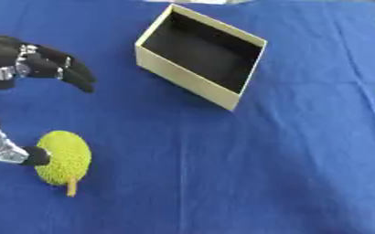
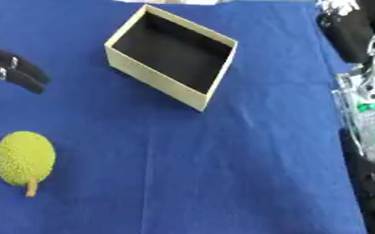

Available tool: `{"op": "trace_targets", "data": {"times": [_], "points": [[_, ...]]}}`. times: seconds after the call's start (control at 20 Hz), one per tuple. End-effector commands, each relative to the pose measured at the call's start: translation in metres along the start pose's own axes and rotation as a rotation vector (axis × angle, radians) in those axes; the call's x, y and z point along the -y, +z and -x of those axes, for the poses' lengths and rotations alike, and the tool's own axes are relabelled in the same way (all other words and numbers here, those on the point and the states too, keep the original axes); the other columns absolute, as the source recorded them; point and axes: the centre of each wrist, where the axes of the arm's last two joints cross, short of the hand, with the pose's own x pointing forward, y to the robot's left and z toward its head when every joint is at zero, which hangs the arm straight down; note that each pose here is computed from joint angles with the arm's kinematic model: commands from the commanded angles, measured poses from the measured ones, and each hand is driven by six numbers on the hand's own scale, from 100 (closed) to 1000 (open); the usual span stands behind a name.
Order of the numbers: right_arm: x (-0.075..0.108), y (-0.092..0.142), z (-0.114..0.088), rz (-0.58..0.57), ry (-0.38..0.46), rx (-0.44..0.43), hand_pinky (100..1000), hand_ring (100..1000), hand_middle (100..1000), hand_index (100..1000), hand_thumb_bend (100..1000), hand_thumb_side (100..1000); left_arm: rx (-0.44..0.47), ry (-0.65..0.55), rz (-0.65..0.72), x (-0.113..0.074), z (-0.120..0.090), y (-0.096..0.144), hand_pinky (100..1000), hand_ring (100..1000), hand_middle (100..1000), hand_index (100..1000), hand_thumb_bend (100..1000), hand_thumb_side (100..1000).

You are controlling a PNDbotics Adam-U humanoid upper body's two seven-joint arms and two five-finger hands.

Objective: Pick up objects on the table and place them in the box.

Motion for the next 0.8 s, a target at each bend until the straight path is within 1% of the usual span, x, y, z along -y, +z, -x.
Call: {"op": "trace_targets", "data": {"times": [0.05, 0.15, 0.2, 0.25, 0.3, 0.35, 0.5, 0.6, 0.75, 0.8], "points": [[0.006, -0.007, -0.005, -0.017, 0.013, 0.035, 743, 688, 624, 778, 100, 386, -0.050, -0.037, 0.039, -0.004, 0.002, 0.015, 943, 940, 863, 888, 616, 510], [0.006, -0.007, -0.005, -0.017, 0.013, 0.035, 743, 688, 624, 778, 100, 386, -0.055, -0.043, 0.045, -0.003, 0.002, 0.019, 943, 940, 863, 888, 616, 510], [0.006, -0.007, -0.005, -0.017, 0.014, 0.035, 743, 689, 623, 778, 100, 387, -0.064, -0.047, 0.044, -0.002, 0.003, 0.023, 939, 935, 846, 878, 676, 631], [0.006, -0.007, -0.005, -0.017, 0.015, 0.034, 743, 689, 623, 778, 100, 387, -0.071, -0.052, 0.042, -0.002, 0.003, 0.027, 933, 928, 834, 871, 693, 658], [0.006, -0.007, -0.005, -0.018, 0.015, 0.034, 743, 689, 623, 778, 100, 387, -0.077, -0.056, 0.043, -0.001, 0.003, 0.029, 931, 927, 833, 870, 694, 661], [0.006, -0.007, -0.005, -0.018, 0.015, 0.034, 743, 689, 622, 778, 100, 387, -0.083, -0.056, 0.051, 0.001, 0.004, 0.030, 914, 912, 813, 862, 699, 674], [0.005, -0.007, -0.005, -0.016, 0.012, 0.034, 743, 688, 620, 778, 100, 387, -0.094, -0.046, 0.077, 0.006, 0.006, 0.027, 894, 895, 776, 850, 699, 676], [0.005, -0.007, -0.005, -0.015, 0.011, 0.034, 743, 688, 620, 778, 100, 388, -0.103, -0.037, 0.093, 0.009, 0.009, 0.025, 883, 886, 764, 846, 700, 655], [0.005, -0.007, -0.005, -0.016, 0.009, 0.033, 743, 687, 617, 778, 100, 390, -0.119, -0.020, 0.113, 0.015, 0.013, 0.022, 862, 868, 747, 842, 700, 596], [0.005, -0.007, -0.005, -0.015, 0.008, 0.033, 743, 687, 617, 777, 100, 390, -0.123, -0.015, 0.118, 0.017, 0.014, 0.020, 857, 864, 744, 840, 698, 556]]}}
